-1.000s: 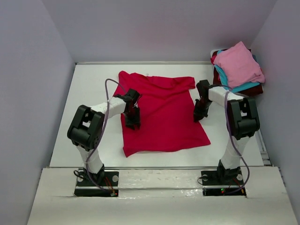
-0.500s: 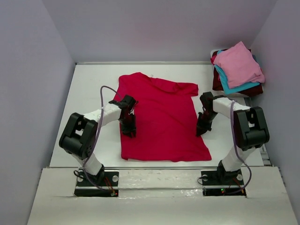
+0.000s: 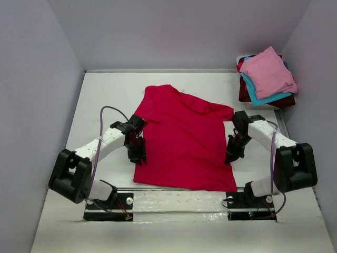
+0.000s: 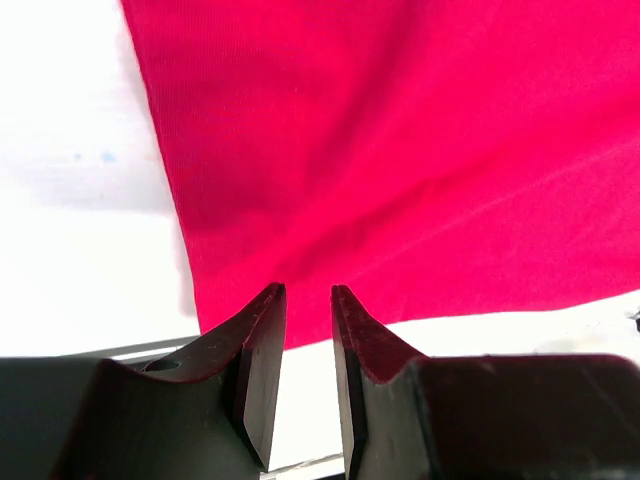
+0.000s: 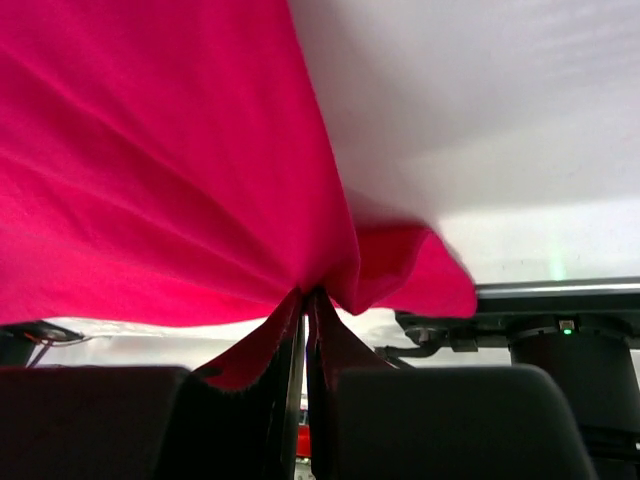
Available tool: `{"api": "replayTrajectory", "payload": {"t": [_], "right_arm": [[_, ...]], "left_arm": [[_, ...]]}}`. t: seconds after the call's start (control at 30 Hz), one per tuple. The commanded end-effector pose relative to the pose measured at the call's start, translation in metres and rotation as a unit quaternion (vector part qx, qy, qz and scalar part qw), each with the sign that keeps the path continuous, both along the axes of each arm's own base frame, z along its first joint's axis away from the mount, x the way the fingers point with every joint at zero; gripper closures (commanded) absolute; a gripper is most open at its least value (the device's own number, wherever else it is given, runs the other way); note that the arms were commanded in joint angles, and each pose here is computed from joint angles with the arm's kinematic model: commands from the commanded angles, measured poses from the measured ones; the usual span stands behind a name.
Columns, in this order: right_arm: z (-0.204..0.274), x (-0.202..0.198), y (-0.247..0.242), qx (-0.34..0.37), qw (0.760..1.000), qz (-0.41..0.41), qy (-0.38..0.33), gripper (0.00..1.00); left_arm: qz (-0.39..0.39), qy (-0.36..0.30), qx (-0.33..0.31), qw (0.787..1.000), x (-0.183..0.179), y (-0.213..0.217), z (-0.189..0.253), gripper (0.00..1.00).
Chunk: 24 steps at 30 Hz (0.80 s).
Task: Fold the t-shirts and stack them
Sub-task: Flatten the tshirt out
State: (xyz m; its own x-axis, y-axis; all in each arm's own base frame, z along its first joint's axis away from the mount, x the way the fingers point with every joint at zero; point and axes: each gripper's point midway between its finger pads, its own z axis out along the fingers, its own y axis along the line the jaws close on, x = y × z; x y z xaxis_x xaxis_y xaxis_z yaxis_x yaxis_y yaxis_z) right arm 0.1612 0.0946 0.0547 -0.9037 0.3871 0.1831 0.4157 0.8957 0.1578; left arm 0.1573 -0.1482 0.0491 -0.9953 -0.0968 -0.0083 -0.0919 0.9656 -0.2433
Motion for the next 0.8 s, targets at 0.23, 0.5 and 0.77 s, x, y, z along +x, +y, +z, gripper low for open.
{"api": "replayTrajectory", "payload": {"t": [0.23,0.5,0.77], "right_arm": [[0.073,0.106,0.003,-0.020,0.987,0.003,-0.158,0.50],[0.068,0.208,0.005,-0.061,0.978,0.009,-0.199,0.40],[0.053,0.281,0.011,-0.077,0.972,-0.001,-0.221,0.40]], "left_arm": [[-0.004,-0.108,0.024,0.994,0.081,-0.017,0.055,0.49],[0.001,-0.166,0.004,0.986,0.182,-0.047,0.067,0.28],[0.019,-0.173,0.009,0.985,0.246,-0.044,0.045,0.28]]}}
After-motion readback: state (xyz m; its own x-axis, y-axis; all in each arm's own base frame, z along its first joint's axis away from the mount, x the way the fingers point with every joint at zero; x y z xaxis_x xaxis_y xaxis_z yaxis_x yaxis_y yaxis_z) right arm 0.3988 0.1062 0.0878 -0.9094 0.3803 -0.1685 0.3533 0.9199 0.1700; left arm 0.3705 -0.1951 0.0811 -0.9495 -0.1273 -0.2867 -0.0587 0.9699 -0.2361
